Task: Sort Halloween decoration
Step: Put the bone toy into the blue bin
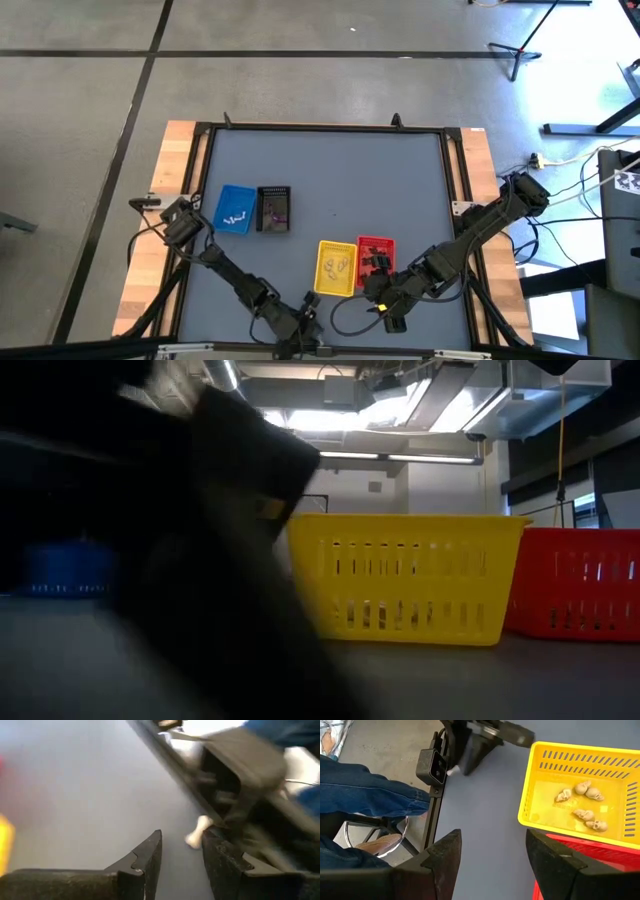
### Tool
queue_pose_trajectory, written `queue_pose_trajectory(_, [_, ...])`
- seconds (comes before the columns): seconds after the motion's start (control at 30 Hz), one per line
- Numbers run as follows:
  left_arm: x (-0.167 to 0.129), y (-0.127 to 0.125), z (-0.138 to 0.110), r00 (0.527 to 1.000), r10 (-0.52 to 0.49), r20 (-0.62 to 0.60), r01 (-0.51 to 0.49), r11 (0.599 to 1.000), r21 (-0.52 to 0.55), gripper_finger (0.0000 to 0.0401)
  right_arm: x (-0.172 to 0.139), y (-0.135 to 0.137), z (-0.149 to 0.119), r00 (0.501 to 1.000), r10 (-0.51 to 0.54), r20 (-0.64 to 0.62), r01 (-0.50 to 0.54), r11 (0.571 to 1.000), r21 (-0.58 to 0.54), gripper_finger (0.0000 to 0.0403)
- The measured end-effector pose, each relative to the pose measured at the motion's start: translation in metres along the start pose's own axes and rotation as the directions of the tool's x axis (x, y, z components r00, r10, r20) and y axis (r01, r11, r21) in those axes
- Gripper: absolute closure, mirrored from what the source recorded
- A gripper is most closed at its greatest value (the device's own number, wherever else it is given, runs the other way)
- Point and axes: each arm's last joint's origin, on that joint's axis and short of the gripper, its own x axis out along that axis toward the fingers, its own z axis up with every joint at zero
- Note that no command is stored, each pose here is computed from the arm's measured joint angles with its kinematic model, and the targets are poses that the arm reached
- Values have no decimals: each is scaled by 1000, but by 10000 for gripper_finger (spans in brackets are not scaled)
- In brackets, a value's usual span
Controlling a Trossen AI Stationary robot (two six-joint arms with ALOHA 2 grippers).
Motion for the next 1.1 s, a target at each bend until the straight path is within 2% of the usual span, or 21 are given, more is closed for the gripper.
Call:
queue_pose_trajectory(0.17, [4,18,1,997,82,7,-82,996,-33,273,0,0,0,1000,0,0,0,1000,0,182])
queue_pose_trajectory(0.47, [5,28,2,994,106,11,-105,994,-39,273,0,0,0,1000,-1,-1,1,1000,0,182])
queue_pose_trajectory(0.73, [5,22,6,998,24,52,-22,999,-42,273,0,1,-1,1000,12,-9,-12,1000,-1,182])
queue_pose_trajectory(0.93, [-3,15,18,995,12,103,-7,999,-42,273,0,4,0,995,94,-37,-93,995,35,182])
queue_pose_trajectory(1.1, [-20,14,38,989,44,144,-43,999,-13,273,-1,11,6,974,226,-7,-225,971,82,182])
